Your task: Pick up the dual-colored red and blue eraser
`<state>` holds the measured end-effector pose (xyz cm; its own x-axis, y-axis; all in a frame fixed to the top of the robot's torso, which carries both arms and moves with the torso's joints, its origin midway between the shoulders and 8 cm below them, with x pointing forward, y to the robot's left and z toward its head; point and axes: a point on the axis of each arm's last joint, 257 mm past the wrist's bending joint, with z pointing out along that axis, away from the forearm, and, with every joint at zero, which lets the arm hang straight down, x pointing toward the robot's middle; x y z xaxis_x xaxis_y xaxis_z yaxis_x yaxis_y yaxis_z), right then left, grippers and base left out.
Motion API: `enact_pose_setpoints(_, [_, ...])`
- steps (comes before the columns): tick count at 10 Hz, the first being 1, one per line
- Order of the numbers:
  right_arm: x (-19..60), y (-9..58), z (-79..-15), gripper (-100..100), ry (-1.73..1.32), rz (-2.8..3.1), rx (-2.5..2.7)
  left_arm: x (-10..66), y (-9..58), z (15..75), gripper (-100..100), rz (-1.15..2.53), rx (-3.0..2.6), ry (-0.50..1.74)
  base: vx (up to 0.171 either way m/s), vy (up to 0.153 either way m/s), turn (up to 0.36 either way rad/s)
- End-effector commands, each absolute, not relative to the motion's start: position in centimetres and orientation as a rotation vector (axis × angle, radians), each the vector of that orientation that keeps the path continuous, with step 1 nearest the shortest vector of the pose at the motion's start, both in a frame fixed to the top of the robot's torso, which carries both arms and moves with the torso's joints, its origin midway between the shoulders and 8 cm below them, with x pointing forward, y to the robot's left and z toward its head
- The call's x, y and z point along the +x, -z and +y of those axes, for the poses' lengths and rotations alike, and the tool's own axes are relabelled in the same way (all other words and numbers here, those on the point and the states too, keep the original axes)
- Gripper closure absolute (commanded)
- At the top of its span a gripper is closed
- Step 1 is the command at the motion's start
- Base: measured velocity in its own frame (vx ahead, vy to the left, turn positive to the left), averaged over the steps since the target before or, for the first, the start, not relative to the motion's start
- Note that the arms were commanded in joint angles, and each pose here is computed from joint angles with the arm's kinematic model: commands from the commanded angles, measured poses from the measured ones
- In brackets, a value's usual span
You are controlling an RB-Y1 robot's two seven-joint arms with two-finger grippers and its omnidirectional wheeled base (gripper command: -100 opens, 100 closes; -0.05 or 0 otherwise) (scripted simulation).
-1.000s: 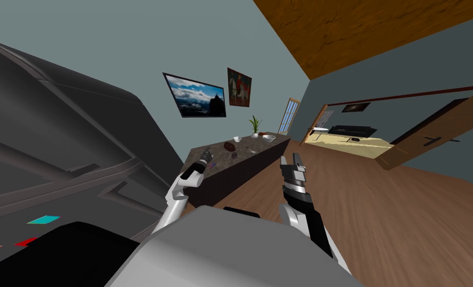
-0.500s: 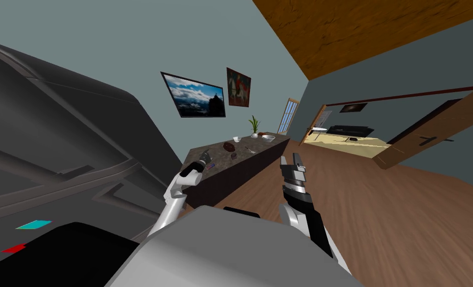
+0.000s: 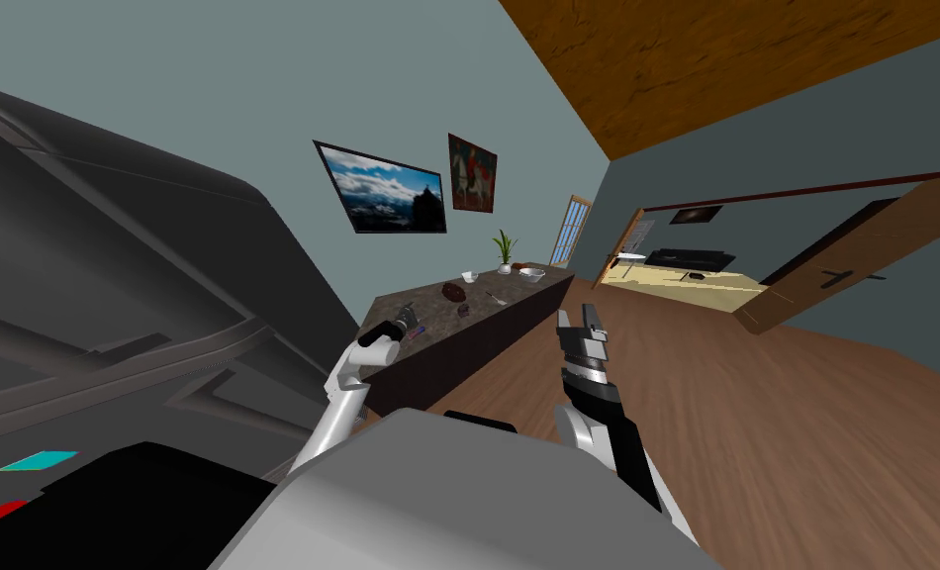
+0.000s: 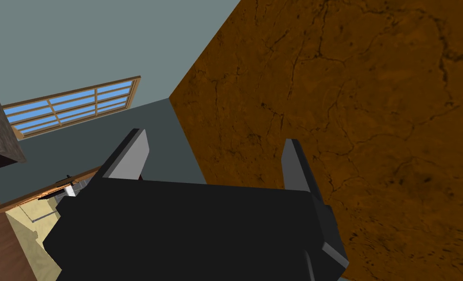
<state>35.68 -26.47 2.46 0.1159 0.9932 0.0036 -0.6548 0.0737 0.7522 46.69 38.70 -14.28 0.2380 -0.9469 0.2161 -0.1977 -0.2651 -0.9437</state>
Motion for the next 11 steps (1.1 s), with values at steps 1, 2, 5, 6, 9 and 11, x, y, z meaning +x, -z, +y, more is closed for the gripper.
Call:
enact_pose_setpoints(1, [35.7, -2.5, -26.5, 0, -1.361, 0.614, 0.695, 46.5, 14.8, 39.0, -100, 1.088, -1.686, 1.086, 0.014, -0.003, 0.0])
enact_pose_setpoints(2, [35.7, -2.5, -26.5, 0, -1.361, 0.614, 0.695, 46.3, 15.9, 40.1, -100, 1.068, -1.754, 1.075, 0.032, -0.003, -0.044])
enact_pose_setpoints(5, [35.7, -2.5, -26.5, 0, -1.361, 0.614, 0.695, 45.3, 18.3, 41.2, -100, 1.069, -1.875, 1.018, 0.04, -0.005, -0.034])
enact_pose_setpoints(6, [35.7, -2.5, -26.5, 0, -1.361, 0.614, 0.695, 45.2, 18.7, 41.2, -100, 1.076, -1.889, 1.006, 0.015, -0.006, 0.006])
enact_pose_setpoints(9, [35.7, -2.5, -26.5, 0, -1.361, 0.614, 0.695, 43.8, 21.3, 43.2, -100, 1.029, -2.047, 0.95, 0.041, -0.008, -0.048])
enact_pose_setpoints(11, [35.7, -2.5, -26.5, 0, -1.361, 0.614, 0.695, 43.1, 22.3, 43.1, -100, 1.046, -2.087, 0.911, 0.032, -0.004, -0.009])
